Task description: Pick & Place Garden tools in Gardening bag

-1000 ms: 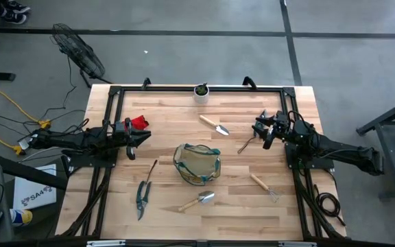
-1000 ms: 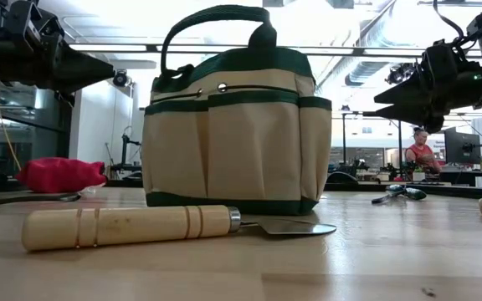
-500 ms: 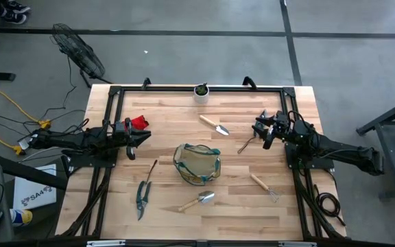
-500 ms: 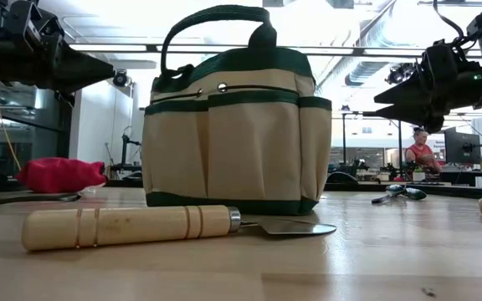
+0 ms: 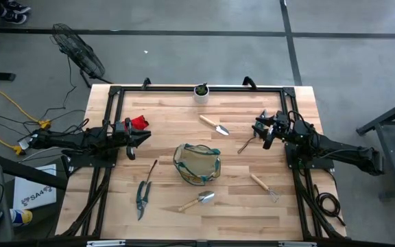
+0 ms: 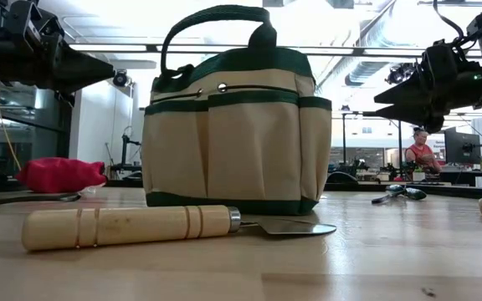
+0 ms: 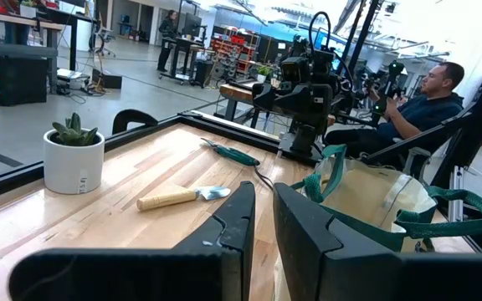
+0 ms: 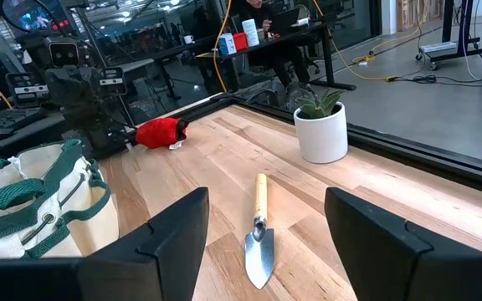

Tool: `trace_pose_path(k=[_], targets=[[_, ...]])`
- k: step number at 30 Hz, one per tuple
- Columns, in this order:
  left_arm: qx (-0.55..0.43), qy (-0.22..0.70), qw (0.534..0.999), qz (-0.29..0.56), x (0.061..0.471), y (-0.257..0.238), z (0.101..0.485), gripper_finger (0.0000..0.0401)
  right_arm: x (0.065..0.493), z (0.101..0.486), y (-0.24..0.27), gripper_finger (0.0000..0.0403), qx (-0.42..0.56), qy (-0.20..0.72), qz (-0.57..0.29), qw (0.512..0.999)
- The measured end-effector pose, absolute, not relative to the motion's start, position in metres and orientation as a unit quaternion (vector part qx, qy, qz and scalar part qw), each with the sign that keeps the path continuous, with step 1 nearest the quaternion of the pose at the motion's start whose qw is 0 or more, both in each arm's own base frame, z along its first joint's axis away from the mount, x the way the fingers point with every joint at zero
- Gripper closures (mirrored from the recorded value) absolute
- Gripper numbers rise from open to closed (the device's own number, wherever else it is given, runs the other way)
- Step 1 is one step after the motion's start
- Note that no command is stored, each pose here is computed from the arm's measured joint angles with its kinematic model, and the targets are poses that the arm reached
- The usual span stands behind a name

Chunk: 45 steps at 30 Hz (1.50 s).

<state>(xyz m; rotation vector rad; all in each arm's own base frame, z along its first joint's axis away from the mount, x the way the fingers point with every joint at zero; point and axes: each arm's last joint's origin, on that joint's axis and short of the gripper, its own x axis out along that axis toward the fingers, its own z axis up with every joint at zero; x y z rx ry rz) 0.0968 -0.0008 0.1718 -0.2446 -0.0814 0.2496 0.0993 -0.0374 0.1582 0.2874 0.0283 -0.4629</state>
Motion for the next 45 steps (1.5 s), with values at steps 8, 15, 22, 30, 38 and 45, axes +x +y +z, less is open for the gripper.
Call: trace_pose_path(k=[8,15,22,30,38,45], targets=[[-0.122,-0.041,0.984,0.124,0.097,-0.001,0.172,0.0356,0.099,0.159,-0.037,0.0172,0.215,-0.006,-0.228,0.949],[-0.122,-0.041,0.984,0.124,0.097,-0.001,0.172,0.0356,0.1,0.159,-0.036,0.0172,0.367,-0.036,-0.201,0.908],[-0.122,-0.041,0.984,0.124,0.097,-0.001,0.172,0.0356,0.101,0.159,-0.034,0.0172,0.425,-0.031,-0.164,0.89],[-0.122,-0.04,0.984,0.124,0.097,-0.001,0.172,0.0356,0.101,0.16,-0.033,0.0172,0.491,-0.034,-0.146,0.858],[-0.122,-0.041,0.984,0.124,0.097,-0.001,0.172,0.0356,0.104,0.172,-0.034,0.0172,0.535,-0.04,-0.148,0.831],[-0.122,-0.041,0.984,0.124,0.097,-0.001,0.172,0.0356,0.11,0.173,-0.035,0.0172,0.613,-0.025,-0.163,0.773]])
